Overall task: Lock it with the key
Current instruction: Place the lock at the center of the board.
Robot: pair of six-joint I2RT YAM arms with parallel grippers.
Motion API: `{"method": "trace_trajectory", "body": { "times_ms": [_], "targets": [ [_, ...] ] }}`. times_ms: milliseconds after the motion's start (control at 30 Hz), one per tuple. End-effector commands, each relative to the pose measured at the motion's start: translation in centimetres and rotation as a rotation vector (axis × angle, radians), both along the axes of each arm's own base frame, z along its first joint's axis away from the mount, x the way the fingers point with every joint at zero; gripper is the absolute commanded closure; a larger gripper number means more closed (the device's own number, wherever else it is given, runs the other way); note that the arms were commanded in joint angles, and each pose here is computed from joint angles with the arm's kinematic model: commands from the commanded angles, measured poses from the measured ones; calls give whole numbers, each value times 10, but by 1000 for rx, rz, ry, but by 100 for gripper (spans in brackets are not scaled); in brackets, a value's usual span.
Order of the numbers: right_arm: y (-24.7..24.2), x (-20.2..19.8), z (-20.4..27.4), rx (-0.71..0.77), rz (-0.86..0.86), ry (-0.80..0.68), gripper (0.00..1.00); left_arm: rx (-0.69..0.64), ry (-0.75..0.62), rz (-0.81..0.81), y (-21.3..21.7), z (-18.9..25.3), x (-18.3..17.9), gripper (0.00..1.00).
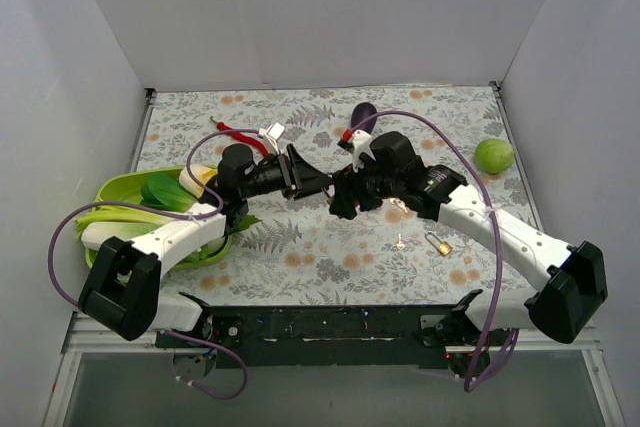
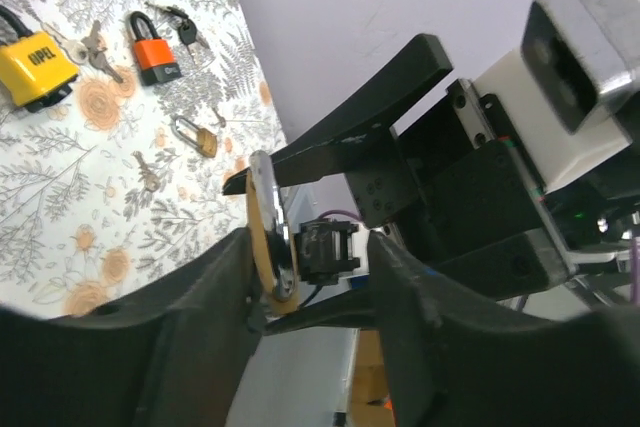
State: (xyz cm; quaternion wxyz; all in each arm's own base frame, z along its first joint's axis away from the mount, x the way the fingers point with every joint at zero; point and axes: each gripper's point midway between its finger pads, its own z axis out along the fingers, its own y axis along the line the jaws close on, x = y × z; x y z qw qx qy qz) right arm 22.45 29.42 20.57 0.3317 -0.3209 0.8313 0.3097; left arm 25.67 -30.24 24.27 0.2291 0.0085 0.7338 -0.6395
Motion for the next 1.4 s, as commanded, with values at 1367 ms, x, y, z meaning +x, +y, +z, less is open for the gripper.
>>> {"method": "trace_trajectory", "body": {
  "times_ms": [1367],
  "targets": [
    [-81,-1,-157,-450,-629,508,99,116,-35,331,89,12,44,2]
  ]
}}
